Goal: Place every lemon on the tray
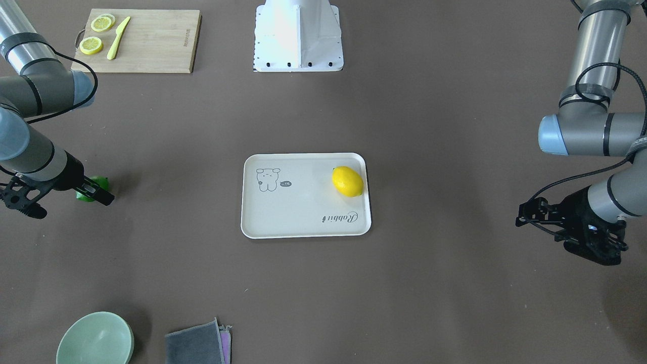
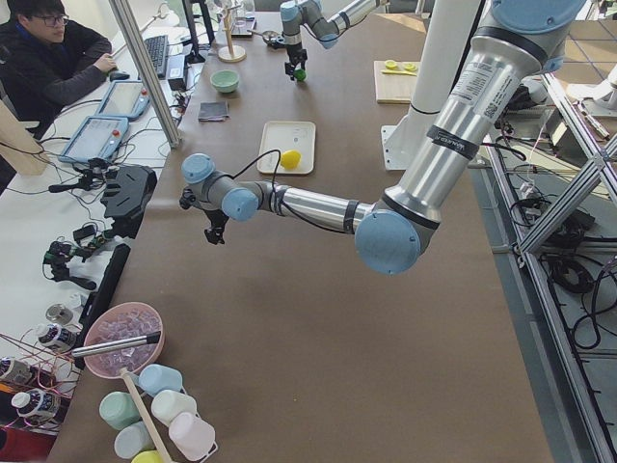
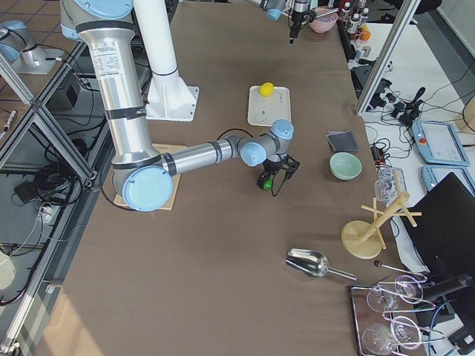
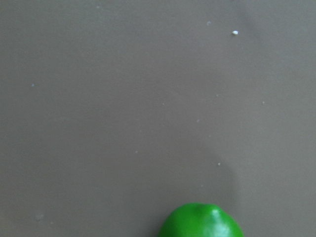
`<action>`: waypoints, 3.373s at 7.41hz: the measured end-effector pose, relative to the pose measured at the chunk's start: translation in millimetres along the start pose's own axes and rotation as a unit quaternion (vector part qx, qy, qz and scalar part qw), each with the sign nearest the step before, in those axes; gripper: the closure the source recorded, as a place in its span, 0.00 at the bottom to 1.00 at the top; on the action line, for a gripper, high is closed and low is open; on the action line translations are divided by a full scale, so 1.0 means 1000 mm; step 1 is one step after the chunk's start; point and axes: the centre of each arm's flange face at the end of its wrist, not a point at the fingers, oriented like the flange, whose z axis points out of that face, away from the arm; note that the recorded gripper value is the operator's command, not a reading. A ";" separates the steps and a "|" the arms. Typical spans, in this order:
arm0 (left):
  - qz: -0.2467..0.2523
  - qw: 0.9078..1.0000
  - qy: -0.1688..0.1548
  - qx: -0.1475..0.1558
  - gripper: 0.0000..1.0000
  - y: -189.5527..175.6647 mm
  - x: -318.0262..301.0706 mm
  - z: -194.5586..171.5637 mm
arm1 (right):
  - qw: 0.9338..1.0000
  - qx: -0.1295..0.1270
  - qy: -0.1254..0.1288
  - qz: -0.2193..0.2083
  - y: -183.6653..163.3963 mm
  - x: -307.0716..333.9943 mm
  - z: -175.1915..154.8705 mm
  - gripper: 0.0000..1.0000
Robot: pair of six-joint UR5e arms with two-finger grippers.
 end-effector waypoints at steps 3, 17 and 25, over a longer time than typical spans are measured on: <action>-0.002 1.000 0.000 -0.006 0.03 0.002 0.000 0.007 | 1.000 -0.007 -0.013 -0.009 0.013 -0.011 -0.010 1.00; -0.018 1.000 0.004 -0.009 0.03 0.002 0.000 0.009 | 0.985 -0.040 -0.095 -0.141 0.154 -0.277 -0.060 0.00; -0.045 0.999 0.003 0.014 0.01 -0.001 -0.003 -0.020 | 0.977 0.013 -0.116 -0.180 0.053 -0.213 -0.073 0.00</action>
